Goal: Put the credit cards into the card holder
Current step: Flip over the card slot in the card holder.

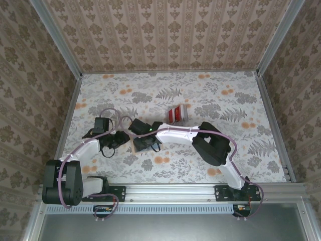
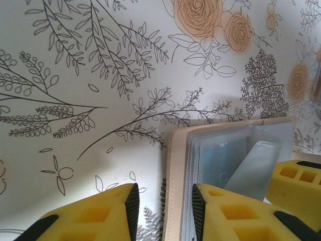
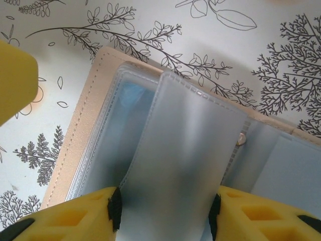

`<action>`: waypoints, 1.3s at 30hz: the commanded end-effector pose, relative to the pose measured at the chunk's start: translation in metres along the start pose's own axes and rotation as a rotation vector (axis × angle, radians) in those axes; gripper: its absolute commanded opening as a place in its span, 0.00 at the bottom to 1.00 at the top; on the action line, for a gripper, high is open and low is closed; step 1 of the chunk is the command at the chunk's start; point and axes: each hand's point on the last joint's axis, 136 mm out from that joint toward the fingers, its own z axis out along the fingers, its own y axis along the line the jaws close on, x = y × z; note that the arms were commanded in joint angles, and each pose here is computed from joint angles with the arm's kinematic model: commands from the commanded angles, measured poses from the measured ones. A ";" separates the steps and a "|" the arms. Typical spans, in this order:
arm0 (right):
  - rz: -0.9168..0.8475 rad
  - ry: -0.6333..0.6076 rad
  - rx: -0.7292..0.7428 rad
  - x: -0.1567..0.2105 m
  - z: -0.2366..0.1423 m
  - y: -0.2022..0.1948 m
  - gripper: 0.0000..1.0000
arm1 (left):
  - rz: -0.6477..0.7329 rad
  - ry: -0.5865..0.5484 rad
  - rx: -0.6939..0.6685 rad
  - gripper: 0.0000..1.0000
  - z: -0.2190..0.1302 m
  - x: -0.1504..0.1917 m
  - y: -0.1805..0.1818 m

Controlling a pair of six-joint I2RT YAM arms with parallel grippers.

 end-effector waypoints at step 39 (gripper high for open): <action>0.330 -0.118 -0.431 -0.005 -0.025 -0.030 0.40 | 0.003 0.136 0.148 0.02 0.061 0.008 -0.048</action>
